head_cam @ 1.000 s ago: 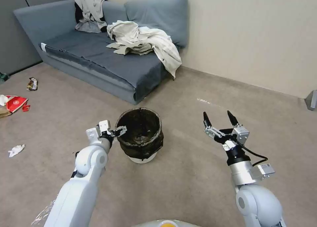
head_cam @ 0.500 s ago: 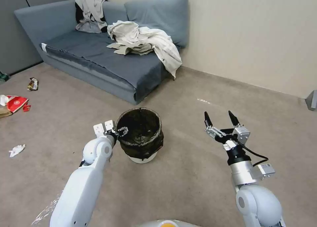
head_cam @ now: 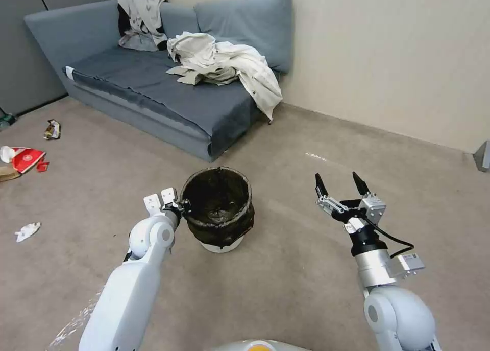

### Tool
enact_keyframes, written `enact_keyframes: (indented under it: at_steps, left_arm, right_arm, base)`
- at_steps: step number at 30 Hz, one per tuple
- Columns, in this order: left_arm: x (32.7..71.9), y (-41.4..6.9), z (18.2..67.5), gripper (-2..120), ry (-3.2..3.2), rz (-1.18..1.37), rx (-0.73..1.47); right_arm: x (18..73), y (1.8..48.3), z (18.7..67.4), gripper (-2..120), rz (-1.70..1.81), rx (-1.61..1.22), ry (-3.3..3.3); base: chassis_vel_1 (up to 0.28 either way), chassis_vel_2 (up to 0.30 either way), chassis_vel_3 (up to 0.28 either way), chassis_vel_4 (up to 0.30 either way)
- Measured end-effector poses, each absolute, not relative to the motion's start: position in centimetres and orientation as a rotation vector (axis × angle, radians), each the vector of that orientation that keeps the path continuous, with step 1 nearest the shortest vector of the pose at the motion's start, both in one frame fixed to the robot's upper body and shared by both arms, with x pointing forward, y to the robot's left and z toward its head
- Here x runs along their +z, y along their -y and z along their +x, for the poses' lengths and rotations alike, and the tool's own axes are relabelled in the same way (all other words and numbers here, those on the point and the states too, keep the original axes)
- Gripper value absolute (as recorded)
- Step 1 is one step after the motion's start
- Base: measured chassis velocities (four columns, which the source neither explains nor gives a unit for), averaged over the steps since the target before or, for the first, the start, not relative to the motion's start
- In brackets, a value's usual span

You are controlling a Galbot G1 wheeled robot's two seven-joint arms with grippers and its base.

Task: Pick up the trash can from the floor.

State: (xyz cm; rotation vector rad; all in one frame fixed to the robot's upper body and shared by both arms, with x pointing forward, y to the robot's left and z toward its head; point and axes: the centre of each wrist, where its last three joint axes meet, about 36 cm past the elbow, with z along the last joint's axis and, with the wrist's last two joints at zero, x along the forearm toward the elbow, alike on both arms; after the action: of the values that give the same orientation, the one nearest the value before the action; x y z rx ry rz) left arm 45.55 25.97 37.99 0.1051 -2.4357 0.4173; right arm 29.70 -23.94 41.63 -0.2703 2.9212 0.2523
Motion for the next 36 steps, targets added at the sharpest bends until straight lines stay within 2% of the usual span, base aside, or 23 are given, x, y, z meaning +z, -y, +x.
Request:
enact_keyframes:
  at_steps: [8,20,36]
  left_arm:
    - [39.6,-26.0,45.3,3,2.468,0.104,0.451]
    - [46.8,-26.6,40.4,3,2.577,0.038,0.512]
    - [48.9,-26.9,37.4,3,2.607,0.021,0.516]
  right_arm:
    - [41.7,24.0,29.6,100,-0.273,0.249,-2.921]
    - [42.3,23.7,29.6,100,-0.289,0.248,-2.908]
    - [42.5,23.4,29.6,100,-0.297,0.258,-2.900]
  base:
    - [0.000,0.000,0.000,0.000]
    - [0.000,0.000,0.000,0.000]
    - [0.000,0.000,0.000,0.000]
